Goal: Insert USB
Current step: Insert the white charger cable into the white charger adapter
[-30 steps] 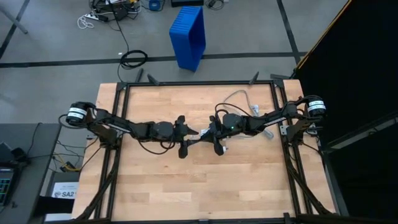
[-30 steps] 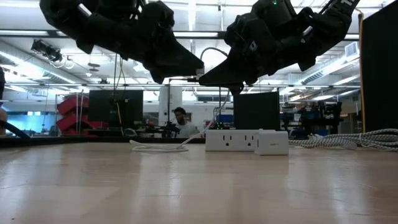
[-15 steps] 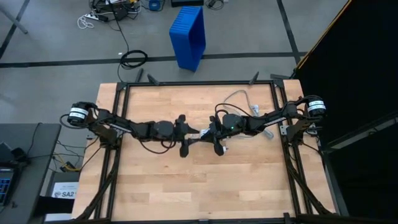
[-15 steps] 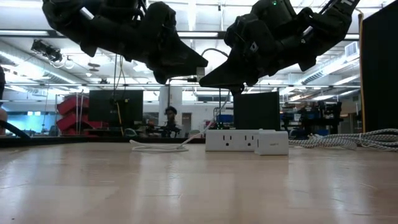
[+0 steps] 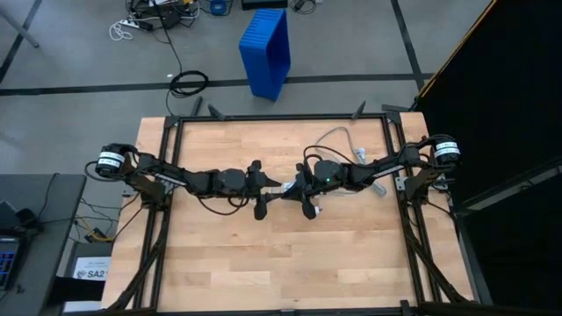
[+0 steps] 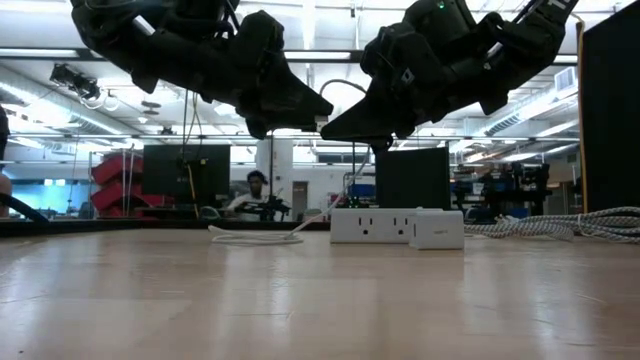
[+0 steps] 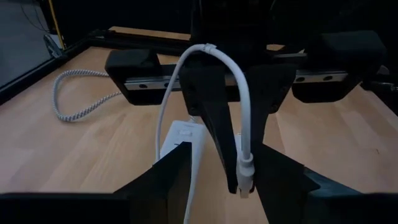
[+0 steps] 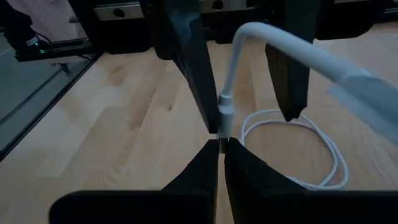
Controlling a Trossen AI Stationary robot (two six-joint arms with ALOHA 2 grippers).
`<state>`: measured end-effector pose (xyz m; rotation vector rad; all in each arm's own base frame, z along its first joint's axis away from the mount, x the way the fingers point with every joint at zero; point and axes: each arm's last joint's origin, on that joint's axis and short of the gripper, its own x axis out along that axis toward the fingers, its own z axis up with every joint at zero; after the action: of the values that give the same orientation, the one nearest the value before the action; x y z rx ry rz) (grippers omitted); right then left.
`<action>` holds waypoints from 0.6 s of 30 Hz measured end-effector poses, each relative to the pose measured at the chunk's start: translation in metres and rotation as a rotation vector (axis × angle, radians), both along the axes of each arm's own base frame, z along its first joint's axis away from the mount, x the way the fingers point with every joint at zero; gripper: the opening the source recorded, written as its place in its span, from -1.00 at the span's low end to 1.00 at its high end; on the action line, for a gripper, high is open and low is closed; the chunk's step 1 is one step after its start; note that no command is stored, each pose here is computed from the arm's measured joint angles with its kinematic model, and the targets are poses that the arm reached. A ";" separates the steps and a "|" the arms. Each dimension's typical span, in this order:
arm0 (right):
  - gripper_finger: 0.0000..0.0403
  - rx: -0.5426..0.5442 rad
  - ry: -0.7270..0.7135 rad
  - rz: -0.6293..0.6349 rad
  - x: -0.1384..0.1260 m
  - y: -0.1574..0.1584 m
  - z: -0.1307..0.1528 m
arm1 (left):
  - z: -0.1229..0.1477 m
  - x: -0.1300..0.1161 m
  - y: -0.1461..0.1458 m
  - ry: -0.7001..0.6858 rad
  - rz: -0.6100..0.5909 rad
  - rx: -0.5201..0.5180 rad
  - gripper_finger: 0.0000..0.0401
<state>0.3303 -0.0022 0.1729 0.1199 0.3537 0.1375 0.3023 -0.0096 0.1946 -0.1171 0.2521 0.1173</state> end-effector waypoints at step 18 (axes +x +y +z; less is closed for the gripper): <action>-1.00 0.000 -0.005 -0.001 0.000 0.000 0.000 | 0.000 0.000 -0.002 0.002 -0.071 0.010 -0.96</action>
<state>0.3304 -0.0023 0.1733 0.1197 0.3486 0.1367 0.3023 -0.0112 0.1947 -0.0982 0.2576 0.0485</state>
